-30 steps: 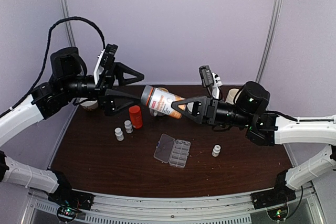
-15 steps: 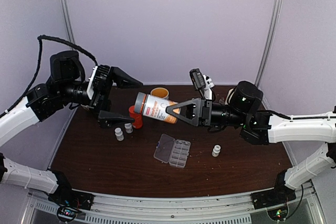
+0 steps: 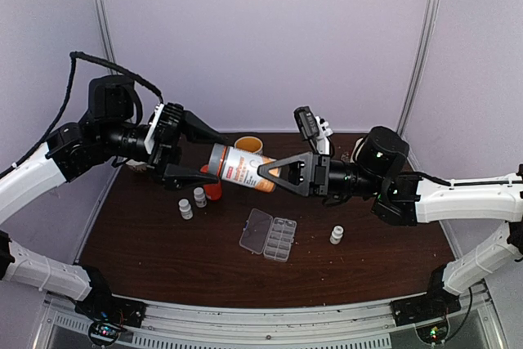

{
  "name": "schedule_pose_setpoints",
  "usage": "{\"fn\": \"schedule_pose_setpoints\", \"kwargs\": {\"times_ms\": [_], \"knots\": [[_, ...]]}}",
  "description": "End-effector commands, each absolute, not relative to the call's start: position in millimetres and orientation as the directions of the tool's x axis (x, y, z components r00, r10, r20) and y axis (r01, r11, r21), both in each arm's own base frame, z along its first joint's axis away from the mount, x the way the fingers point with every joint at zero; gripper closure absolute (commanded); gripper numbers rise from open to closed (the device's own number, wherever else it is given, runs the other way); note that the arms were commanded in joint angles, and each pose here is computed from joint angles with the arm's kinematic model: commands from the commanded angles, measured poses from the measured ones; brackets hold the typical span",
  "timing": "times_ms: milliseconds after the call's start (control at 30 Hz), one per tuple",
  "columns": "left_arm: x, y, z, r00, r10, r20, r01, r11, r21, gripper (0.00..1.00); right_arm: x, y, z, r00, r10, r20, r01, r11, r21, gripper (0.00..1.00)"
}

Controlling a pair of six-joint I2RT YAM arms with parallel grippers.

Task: Sort the pills into containers
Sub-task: Unscrew the lid of the pill bottle from the pill bottle.

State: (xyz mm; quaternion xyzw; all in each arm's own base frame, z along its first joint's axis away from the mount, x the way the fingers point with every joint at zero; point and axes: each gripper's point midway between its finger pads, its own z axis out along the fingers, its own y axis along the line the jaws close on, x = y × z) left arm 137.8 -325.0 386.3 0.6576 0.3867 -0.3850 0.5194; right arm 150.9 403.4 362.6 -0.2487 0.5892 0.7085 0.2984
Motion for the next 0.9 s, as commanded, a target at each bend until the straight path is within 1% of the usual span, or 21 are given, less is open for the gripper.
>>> {"fn": "schedule_pose_setpoints", "kwargs": {"times_ms": [0, 33, 67, 100, 133, 167, 200, 267, 333, 433, 533, 667, 767, 867], "knots": [[135.6, -326.1, 393.1, 0.438, 0.093, -0.894, 0.893, -0.164, 0.420, 0.27, 148.0, 401.0, 385.9, -0.673, 0.168, -0.721, -0.739, -0.183, 0.648, 0.76], [135.9, -325.7, 392.8, 0.438, 0.095, -0.894, 0.893, -0.161, 0.421, 0.23, 147.8, 400.7, 386.1, -0.673, 0.167, -0.720, -0.739, -0.183, 0.648, 0.76], [135.8, -325.3, 392.2, 0.436, 0.098, -0.894, 0.894, -0.159, 0.419, 0.15, 148.3, 400.5, 386.2, -0.673, 0.168, -0.720, -0.739, -0.183, 0.649, 0.76], [135.6, -325.3, 391.6, 0.437, 0.100, -0.894, 0.894, -0.158, 0.419, 0.10, 148.0, 400.8, 385.9, -0.674, 0.167, -0.720, -0.739, -0.183, 0.649, 0.76], [135.6, -325.1, 390.5, 0.436, 0.102, -0.894, 0.894, -0.158, 0.419, 0.09, 147.8, 400.5, 386.4, -0.672, 0.168, -0.721, -0.740, -0.184, 0.646, 0.76], [135.5, -324.7, 390.5, 0.440, 0.102, -0.892, 0.893, -0.156, 0.423, 0.11, 147.8, 400.3, 386.6, -0.671, 0.168, -0.722, -0.741, -0.185, 0.646, 0.76], [136.3, -324.3, 391.1, 0.445, 0.104, -0.889, 0.891, -0.149, 0.428, 0.17, 147.2, 400.4, 386.5, -0.672, 0.166, -0.722, -0.740, -0.185, 0.646, 0.76], [138.4, -323.7, 392.1, 0.448, 0.111, -0.887, 0.891, -0.135, 0.433, 0.33, 147.7, 400.6, 385.8, -0.673, 0.165, -0.721, -0.740, -0.184, 0.648, 0.76], [140.4, -324.1, 391.6, 0.446, 0.119, -0.887, 0.893, -0.128, 0.432, 0.44, 147.7, 400.6, 386.6, -0.673, 0.166, -0.721, -0.739, -0.186, 0.647, 0.76], [140.8, -325.1, 390.2, 0.440, 0.125, -0.889, 0.895, -0.136, 0.424, 0.55, 147.4, 401.0, 386.8, -0.673, 0.165, -0.721, -0.739, -0.188, 0.647, 0.76], [142.9, -326.1, 389.8, 0.439, 0.131, -0.889, 0.896, -0.131, 0.423, 0.69, 147.7, 401.2, 386.4, -0.671, 0.165, -0.723, -0.741, -0.187, 0.645, 0.76], [147.1, -328.9, 392.8, 0.402, 0.140, -0.905, 0.914, -0.117, 0.388, 0.74, 148.7, 401.4, 382.4, -0.645, 0.161, -0.747, -0.764, -0.158, 0.625, 0.78], [150.7, -332.2, 397.3, 0.341, 0.142, -0.929, 0.939, -0.102, 0.328, 0.82, 151.1, 400.1, 378.0, -0.601, 0.159, -0.783, -0.799, -0.112, 0.591, 0.80], [148.0, -335.0, 405.2, 0.270, 0.127, -0.955, 0.960, -0.117, 0.256, 0.90, 152.6, 400.1, 371.9, -0.556, 0.144, -0.818, -0.831, -0.071, 0.552, 0.82]]}}
